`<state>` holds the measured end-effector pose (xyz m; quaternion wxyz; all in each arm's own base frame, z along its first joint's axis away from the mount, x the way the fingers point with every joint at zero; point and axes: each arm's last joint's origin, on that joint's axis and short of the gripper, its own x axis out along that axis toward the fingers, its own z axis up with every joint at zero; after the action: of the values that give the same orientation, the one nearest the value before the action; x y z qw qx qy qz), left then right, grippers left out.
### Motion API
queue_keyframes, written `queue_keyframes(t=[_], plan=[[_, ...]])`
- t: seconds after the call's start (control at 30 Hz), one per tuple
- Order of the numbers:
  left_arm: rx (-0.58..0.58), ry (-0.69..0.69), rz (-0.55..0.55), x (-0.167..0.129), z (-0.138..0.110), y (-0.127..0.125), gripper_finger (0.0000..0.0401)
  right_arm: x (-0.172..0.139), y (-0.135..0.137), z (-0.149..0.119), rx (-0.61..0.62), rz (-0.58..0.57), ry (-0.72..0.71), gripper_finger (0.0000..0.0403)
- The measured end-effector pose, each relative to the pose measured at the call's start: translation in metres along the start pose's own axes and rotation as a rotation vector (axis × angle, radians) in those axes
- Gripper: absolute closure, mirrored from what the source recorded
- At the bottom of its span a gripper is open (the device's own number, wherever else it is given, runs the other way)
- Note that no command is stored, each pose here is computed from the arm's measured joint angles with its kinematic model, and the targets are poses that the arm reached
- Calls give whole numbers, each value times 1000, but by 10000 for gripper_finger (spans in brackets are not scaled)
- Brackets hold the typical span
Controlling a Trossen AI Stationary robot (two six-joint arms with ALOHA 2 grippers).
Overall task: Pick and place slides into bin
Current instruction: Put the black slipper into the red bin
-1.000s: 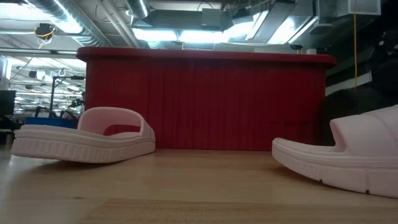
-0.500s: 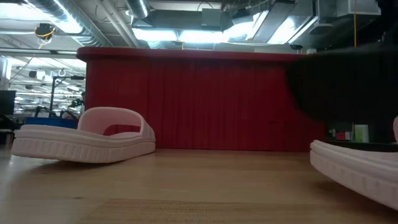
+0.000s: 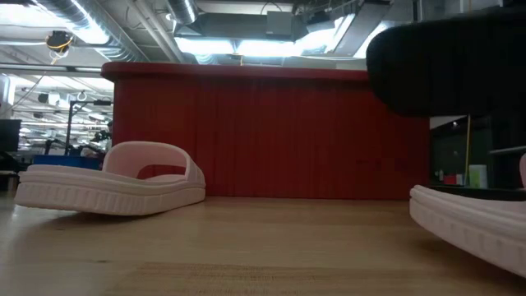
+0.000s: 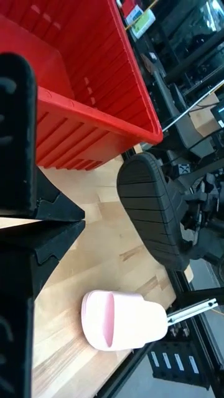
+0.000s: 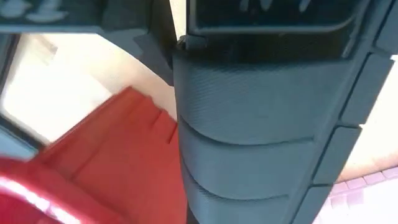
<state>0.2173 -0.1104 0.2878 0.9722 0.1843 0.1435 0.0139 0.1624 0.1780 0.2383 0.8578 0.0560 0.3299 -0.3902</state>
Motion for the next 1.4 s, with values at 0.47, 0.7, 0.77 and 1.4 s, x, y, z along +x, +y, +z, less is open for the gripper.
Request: queue_keyframes(t=[0.47,0.7,0.77,1.4], plan=[[-39,-5,13,0,1,1,399,-3,10,67,-195,-16,-83,386],[-54,-61,33,0,7,2,399,-1,10,95,-245,-37,-127,386],[-44,-105,40,-1,12,3,400,1,10,99,-254,-46,-132,386],[-87,-263,161,10,27,21,341,28,26,135,-317,-101,-290,386]])
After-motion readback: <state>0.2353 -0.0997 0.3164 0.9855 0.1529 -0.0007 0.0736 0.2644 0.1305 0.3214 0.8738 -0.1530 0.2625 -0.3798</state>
